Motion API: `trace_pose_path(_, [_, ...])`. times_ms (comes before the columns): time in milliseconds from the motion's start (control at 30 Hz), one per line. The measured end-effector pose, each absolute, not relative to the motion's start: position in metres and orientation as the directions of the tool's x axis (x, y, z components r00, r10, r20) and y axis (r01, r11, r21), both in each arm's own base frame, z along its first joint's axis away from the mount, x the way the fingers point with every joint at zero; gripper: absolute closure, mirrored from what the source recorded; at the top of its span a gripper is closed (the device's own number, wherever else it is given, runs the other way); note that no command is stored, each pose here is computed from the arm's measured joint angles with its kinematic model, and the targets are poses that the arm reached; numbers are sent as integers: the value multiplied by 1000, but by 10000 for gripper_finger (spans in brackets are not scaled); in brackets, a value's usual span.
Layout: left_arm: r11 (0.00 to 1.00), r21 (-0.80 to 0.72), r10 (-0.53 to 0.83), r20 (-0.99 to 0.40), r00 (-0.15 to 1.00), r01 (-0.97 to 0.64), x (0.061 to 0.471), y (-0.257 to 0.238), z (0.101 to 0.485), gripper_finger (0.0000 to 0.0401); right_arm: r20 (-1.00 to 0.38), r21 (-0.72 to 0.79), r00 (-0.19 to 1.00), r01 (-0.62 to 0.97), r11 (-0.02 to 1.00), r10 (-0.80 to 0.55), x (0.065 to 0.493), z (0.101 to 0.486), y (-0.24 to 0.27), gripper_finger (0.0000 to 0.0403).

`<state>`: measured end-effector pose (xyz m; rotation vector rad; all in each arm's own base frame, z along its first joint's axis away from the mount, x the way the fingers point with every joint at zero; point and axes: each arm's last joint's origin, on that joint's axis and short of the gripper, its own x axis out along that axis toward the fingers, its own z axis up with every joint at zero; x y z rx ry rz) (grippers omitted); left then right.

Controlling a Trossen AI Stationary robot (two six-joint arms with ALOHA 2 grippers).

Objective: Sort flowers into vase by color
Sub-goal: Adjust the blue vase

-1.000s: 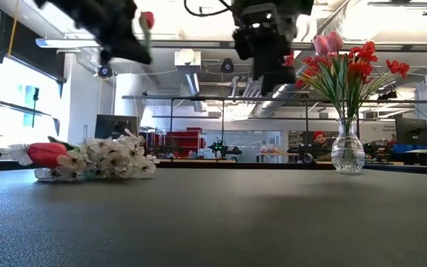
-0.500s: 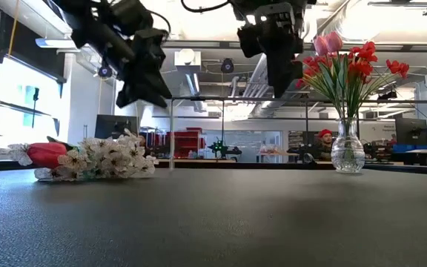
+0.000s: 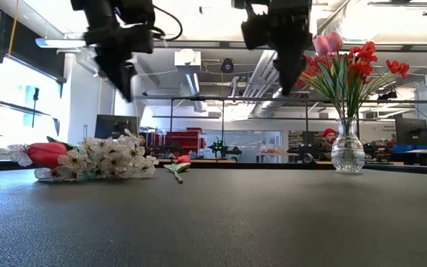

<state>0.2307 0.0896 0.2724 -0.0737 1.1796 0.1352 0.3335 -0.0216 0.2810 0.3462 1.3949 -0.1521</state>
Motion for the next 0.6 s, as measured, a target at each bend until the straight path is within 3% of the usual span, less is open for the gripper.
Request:
trace_pose_path(167, [994,108,104,-976,193,13,214,92,266,180,-935,206,342,315,927,91,351,285,-13,213])
trace_pose_path(267, [977,162,139,-978,156,142,209,98,260,180,-905,167,425,399,902,-20,359,289,-9,213])
trace_pose_path(367, [942,199,175,-978,110,271,205,105,256,180,-877,141,462,508,850,-131,363,291,-8,213])
trace_pose_path(500, [909,141,170,-985,-39,392,201,116,243,180,-854,198,493,602,774,-165,366,292,-5,213])
trace_pose_path(600, [904,151,167,-986,-6,400,208,121,230,180,-833,211,511,648,732,-213,369,293,0,213])
